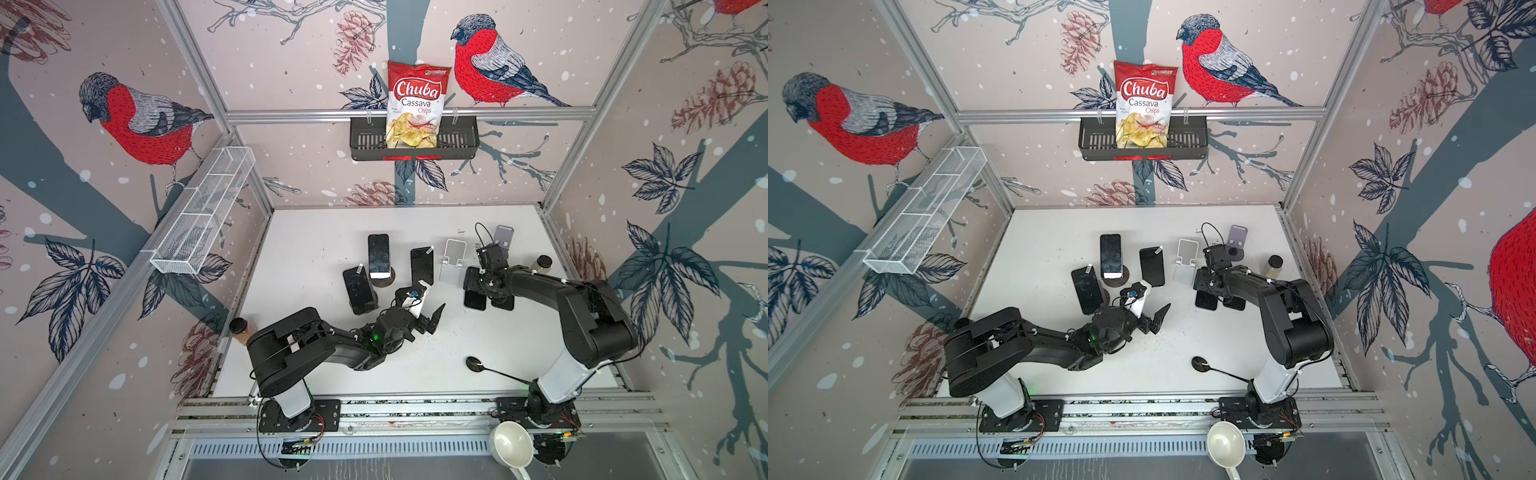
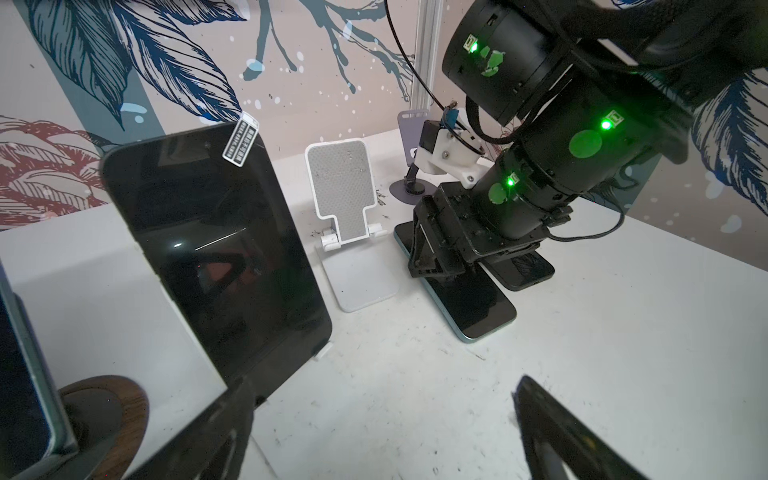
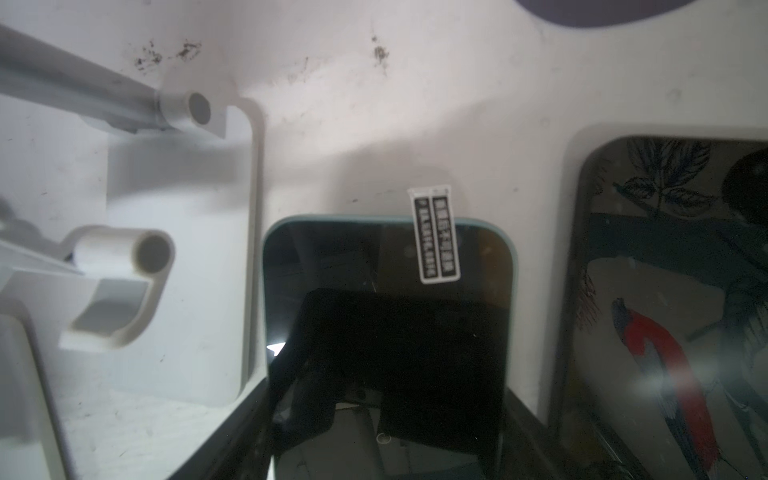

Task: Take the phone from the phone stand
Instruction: 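Lower the teal-edged phone flat beside the black phone and open the right gripper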

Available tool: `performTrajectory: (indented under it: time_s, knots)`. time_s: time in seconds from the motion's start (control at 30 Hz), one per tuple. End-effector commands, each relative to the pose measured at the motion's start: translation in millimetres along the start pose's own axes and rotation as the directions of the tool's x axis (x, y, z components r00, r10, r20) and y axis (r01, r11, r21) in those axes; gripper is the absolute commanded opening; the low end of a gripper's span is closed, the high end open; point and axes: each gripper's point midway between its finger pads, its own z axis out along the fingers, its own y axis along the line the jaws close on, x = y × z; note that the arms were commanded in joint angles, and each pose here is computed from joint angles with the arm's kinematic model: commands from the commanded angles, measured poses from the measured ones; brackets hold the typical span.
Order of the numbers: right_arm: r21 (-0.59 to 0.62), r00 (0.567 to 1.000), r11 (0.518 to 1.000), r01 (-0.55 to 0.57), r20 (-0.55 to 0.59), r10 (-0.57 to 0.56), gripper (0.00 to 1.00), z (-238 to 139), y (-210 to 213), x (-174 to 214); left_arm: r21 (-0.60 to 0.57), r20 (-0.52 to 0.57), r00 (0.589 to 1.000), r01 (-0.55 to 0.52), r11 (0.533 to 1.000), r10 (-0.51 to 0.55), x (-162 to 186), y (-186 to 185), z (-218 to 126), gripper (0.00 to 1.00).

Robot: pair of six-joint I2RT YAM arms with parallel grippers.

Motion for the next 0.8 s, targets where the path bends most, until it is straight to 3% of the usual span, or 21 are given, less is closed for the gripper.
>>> performTrajectory:
  time_s: [0.0,0.77]
  knots:
    - [0.070,0.999,0.997,-0.008,-0.047,0.011,0.71,2.2,-12.3,9.5,-0.012,0.015,1.000,-0.007,1.000,0.007,-4.9,2.0,-1.7,0.96]
    - [0.177,0.992,0.984,0.037,-0.122,-0.015,0.78,16.7,-21.3,25.8,0.005,0.043,0.999,0.017,1.000,-0.018,-2.6,1.8,-8.0,0.96]
